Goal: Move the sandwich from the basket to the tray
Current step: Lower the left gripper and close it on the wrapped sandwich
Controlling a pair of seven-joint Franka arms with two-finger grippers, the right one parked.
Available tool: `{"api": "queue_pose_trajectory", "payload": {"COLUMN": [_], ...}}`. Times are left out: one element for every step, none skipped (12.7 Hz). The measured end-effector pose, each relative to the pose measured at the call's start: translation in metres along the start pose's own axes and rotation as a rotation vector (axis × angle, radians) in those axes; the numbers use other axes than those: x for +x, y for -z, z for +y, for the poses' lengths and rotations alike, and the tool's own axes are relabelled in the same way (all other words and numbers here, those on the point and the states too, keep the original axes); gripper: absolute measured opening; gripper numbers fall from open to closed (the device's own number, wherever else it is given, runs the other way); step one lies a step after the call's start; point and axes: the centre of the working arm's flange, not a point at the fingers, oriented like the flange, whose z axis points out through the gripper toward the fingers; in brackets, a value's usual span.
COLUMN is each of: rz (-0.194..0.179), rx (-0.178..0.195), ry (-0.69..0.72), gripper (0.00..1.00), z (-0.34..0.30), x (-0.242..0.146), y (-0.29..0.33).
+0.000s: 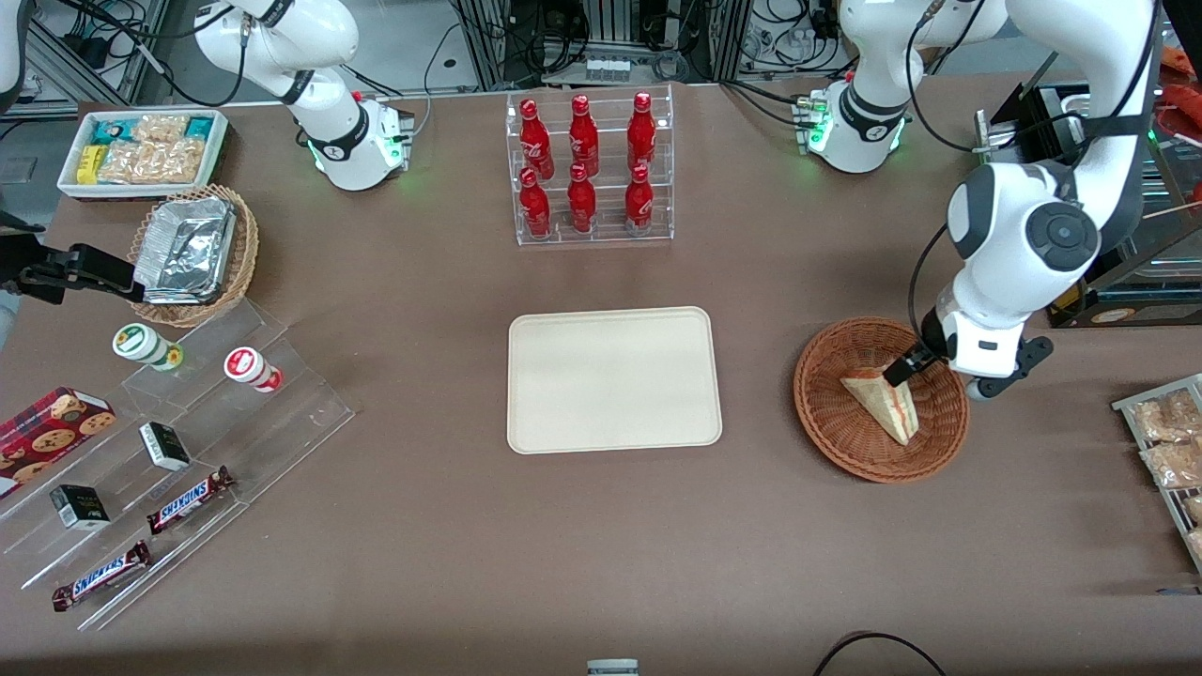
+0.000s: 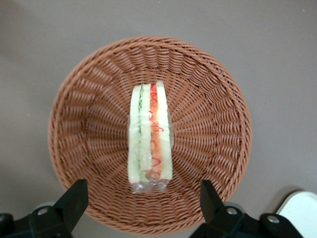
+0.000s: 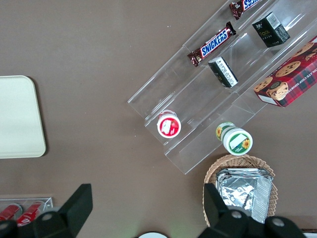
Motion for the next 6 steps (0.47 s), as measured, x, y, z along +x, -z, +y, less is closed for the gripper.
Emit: {"api": "queue_pose_trajectory", "payload": {"rz": [-0.005, -0.01, -0.013, -0.018, -0.024, -0.027], "rx": [0.004, 0.007, 0.01, 0.014, 0.018, 0.021], "ry": [0.02, 0.03, 0.035, 0.038, 0.039, 0.041], "gripper": [1.0, 1.0, 1.0, 1.0, 1.0, 1.0], "z": [0.001, 0.001, 0.001, 0.002, 0.002, 0.002], "x": [0.0, 0.0, 0.0, 0.0, 0.0, 0.0], "y": [-0.006, -0.012, -0.018, -0.025, -0.031, -0.036]}}
